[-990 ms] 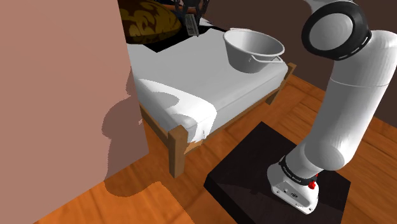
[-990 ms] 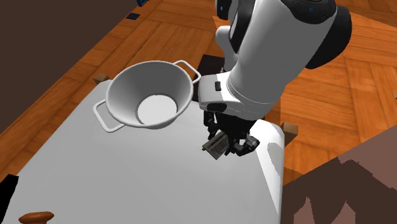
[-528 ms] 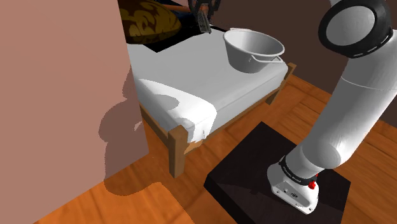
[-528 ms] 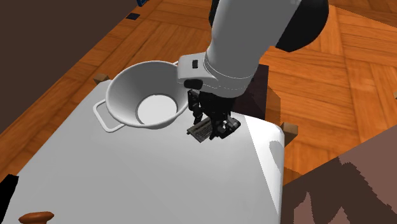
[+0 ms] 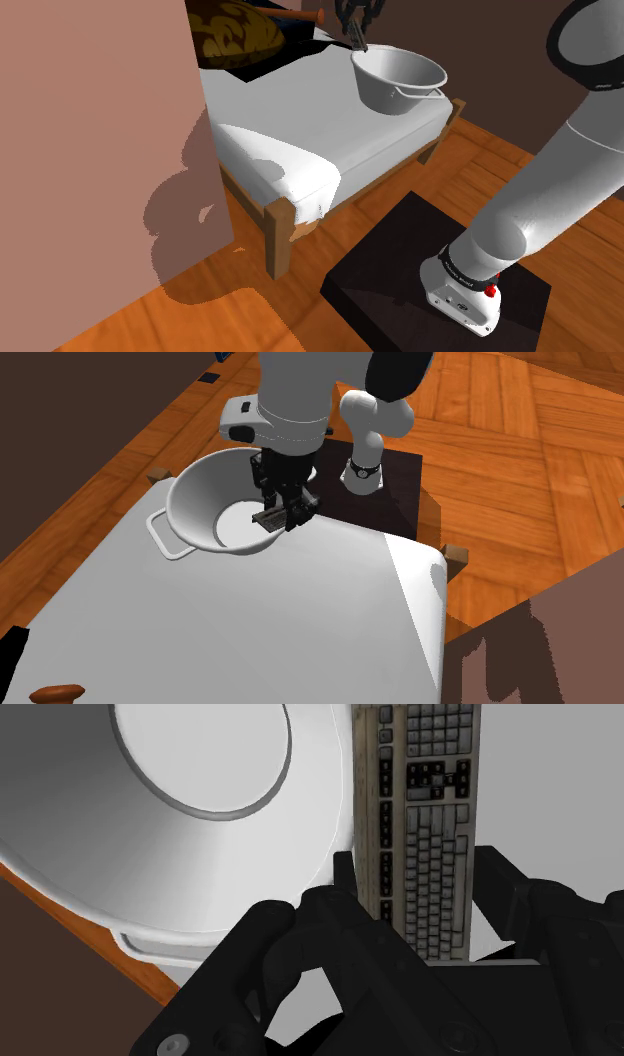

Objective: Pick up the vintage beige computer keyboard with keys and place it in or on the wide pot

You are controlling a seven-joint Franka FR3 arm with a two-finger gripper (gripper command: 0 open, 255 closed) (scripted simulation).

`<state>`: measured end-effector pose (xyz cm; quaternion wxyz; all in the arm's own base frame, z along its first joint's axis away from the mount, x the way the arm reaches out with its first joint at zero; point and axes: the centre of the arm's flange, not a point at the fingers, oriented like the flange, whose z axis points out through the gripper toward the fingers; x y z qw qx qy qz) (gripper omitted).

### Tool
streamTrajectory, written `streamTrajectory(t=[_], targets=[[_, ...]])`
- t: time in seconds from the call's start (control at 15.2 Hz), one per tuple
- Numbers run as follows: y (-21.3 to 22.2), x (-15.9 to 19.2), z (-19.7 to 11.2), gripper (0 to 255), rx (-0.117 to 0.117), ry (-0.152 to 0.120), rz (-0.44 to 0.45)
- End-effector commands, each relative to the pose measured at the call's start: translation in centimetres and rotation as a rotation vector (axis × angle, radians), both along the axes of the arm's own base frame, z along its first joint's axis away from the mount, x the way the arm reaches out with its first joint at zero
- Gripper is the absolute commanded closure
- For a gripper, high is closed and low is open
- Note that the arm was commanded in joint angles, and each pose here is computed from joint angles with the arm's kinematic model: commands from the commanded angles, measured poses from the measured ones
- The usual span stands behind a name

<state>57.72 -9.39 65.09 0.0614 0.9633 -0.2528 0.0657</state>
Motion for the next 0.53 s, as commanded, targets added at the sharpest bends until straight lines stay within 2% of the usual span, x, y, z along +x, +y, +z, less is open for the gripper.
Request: streamTrajectory(t=[0.0,0.46], targets=[[-2.4,-1.4,0.0,255,0.000,0.000,0.002],[-10.4,-5.9,0.4,255,0.000,0.000,0.002]])
